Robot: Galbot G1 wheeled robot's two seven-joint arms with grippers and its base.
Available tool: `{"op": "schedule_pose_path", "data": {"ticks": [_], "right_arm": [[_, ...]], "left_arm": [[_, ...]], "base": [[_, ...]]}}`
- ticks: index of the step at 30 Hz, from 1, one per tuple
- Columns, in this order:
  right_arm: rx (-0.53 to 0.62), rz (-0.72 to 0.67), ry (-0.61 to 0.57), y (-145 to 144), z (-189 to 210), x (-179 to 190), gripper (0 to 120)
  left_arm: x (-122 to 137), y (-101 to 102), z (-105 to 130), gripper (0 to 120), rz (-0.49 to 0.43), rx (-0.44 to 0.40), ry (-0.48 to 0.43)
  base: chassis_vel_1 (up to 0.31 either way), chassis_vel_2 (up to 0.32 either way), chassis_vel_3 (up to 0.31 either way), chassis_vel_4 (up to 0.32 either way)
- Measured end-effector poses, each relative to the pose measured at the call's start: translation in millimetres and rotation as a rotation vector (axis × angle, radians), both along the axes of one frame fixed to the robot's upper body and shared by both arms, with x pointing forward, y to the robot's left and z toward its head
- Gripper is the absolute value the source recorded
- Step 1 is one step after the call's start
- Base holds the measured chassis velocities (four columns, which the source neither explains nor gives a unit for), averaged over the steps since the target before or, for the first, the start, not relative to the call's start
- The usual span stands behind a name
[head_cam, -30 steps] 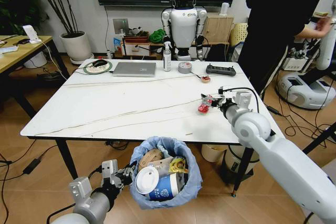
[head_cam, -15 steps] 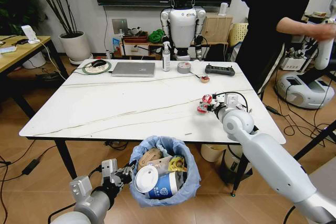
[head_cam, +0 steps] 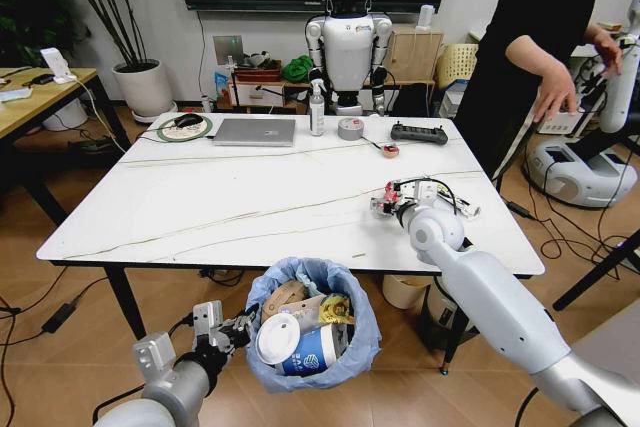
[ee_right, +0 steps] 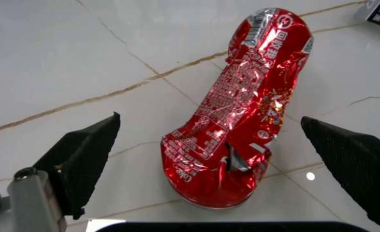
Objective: Pick up the trash bin and place the trash from the table into it.
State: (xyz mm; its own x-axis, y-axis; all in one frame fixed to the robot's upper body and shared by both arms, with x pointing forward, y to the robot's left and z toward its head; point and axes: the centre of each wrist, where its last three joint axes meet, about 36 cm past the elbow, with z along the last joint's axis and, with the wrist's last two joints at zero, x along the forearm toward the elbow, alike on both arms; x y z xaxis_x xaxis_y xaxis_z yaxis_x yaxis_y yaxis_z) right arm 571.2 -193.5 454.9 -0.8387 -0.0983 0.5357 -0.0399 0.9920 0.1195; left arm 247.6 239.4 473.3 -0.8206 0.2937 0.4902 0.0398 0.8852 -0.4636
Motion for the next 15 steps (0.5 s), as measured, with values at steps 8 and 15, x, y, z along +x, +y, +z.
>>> {"op": "schedule_pose_path", "data": {"ticks": [8,15], "right_arm": [[-0.006,-0.001,0.0,-5,-9,1,77],[-0.018,-0.007,-0.001,-13,-10,0,53]], "left_arm": [[2,1,0,0,0.002,-0.001,-0.002],[4,2,0,0,0.003,0.0,-0.005]], "base": [[0.0,0.0,0.0,0.0],[0.0,0.0,0.0,0.0]]}}
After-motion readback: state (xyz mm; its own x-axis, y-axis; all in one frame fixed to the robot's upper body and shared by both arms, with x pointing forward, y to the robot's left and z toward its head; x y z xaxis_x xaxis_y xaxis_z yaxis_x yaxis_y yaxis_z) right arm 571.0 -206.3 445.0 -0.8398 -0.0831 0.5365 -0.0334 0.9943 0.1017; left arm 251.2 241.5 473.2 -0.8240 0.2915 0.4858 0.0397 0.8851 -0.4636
